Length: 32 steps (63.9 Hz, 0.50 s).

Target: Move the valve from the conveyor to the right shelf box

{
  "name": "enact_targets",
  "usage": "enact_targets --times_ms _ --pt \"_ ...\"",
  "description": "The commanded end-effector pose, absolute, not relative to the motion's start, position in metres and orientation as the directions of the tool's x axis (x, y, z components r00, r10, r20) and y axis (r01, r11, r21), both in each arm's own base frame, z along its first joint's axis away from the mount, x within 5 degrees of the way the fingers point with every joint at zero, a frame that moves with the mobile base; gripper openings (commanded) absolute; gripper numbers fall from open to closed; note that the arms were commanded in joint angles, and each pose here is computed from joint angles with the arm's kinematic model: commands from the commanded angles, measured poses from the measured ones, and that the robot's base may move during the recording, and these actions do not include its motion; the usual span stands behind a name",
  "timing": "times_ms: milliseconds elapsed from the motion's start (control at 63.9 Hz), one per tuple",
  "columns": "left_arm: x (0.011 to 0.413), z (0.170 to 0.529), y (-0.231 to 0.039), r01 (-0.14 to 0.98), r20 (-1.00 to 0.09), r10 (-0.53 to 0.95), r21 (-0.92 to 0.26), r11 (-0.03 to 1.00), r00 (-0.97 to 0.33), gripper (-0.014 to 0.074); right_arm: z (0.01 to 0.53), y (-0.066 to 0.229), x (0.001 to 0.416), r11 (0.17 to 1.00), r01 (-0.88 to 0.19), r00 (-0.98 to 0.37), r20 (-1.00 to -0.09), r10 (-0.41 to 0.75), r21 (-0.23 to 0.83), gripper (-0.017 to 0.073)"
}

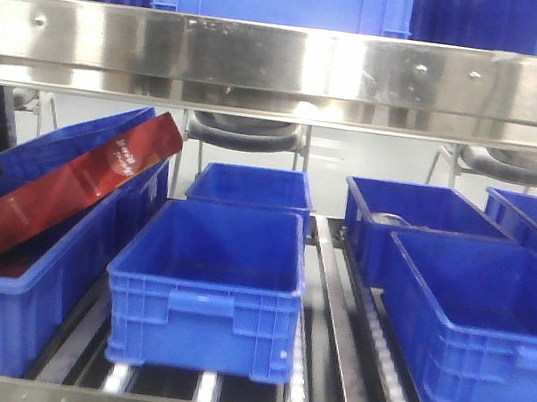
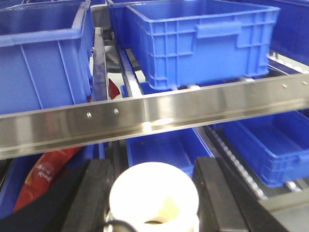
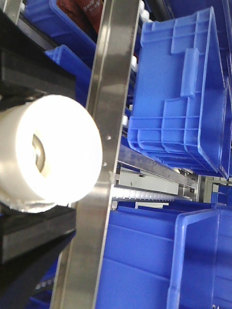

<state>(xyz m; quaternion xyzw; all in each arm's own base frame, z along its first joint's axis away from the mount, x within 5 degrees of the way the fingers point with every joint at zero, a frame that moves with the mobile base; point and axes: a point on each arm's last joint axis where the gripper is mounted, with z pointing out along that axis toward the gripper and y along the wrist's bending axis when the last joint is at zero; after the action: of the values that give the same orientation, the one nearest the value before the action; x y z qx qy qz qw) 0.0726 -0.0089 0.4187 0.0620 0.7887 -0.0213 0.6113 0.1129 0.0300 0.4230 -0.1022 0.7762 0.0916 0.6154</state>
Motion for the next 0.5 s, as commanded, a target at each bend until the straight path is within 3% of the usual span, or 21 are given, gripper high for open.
enact_targets --times_ms 0,485 --pt "0.0716 0.4259 -0.0093 0.126 -0.981 0.059 0.036 0.991 -0.185 -0.0111 0.4361 0.0286 0.1107 0.965 -0.263 -0.126 -0.992 -0.021 0.013 -0.0152" --pt "0.0716 0.4259 -0.0093 0.126 -0.981 0.059 0.036 0.991 -0.185 -0.0111 0.4361 0.0286 0.1107 0.965 -0.263 -0.126 -0.992 -0.021 0.013 -0.0152"
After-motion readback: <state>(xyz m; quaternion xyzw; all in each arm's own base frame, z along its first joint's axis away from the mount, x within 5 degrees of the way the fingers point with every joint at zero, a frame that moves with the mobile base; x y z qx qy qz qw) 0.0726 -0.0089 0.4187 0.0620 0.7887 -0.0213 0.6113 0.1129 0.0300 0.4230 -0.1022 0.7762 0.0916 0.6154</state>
